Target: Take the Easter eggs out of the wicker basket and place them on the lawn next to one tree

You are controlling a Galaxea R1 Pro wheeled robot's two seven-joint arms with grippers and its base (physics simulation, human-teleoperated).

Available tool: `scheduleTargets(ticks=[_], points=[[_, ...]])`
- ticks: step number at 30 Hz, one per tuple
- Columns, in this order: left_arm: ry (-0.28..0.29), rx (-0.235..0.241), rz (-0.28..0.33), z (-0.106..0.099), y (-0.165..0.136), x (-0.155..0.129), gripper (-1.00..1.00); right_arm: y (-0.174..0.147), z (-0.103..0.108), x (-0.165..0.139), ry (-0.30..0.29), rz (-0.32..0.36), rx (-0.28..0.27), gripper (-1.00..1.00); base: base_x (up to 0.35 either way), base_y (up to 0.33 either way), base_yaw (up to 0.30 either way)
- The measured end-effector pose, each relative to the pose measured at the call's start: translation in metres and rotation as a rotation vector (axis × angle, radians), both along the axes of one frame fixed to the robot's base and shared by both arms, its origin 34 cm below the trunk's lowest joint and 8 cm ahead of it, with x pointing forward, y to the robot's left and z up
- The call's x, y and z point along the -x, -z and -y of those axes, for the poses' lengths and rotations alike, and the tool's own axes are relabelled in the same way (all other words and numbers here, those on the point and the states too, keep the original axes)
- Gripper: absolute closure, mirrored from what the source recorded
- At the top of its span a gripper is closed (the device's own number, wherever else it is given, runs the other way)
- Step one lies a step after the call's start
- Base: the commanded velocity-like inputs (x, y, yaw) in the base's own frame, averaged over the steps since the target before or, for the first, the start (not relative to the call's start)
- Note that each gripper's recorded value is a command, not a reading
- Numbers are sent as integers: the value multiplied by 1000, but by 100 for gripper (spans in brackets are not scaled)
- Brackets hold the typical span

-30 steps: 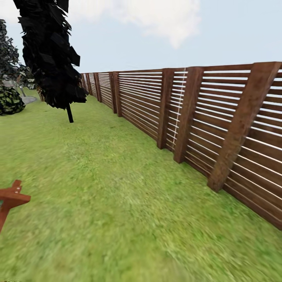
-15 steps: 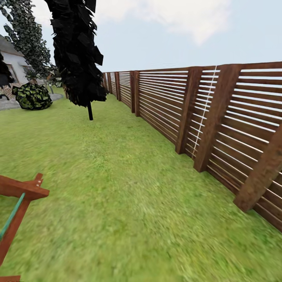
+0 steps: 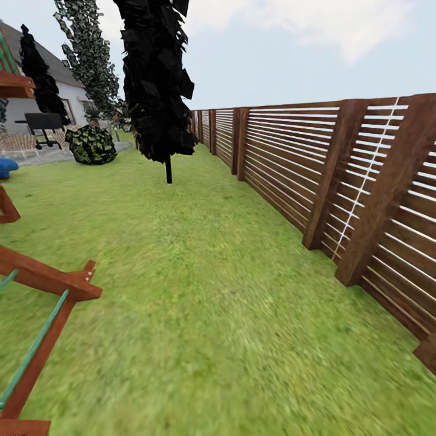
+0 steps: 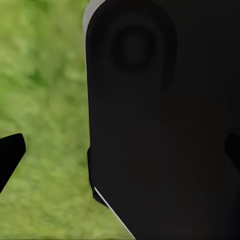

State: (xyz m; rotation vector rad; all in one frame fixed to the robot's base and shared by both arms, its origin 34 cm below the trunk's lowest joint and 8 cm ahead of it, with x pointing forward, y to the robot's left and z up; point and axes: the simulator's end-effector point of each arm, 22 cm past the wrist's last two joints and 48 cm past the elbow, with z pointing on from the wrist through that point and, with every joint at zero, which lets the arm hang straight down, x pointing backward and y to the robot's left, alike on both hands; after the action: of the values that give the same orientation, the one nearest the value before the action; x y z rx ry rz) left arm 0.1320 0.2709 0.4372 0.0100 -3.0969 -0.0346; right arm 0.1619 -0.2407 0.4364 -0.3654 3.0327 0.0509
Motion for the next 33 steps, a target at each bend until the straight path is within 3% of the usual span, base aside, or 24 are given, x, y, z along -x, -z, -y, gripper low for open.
scheduleTargets(ticks=[15, 33], points=[[0, 0, -7, 0, 0, 3, -100, 0, 0, 3, 0, -7, 0, -100, 322, 0, 281], [0, 0, -8, 0, 0, 3, -100, 0, 4, 4, 4, -10, 6, -100, 322, 0, 16]])
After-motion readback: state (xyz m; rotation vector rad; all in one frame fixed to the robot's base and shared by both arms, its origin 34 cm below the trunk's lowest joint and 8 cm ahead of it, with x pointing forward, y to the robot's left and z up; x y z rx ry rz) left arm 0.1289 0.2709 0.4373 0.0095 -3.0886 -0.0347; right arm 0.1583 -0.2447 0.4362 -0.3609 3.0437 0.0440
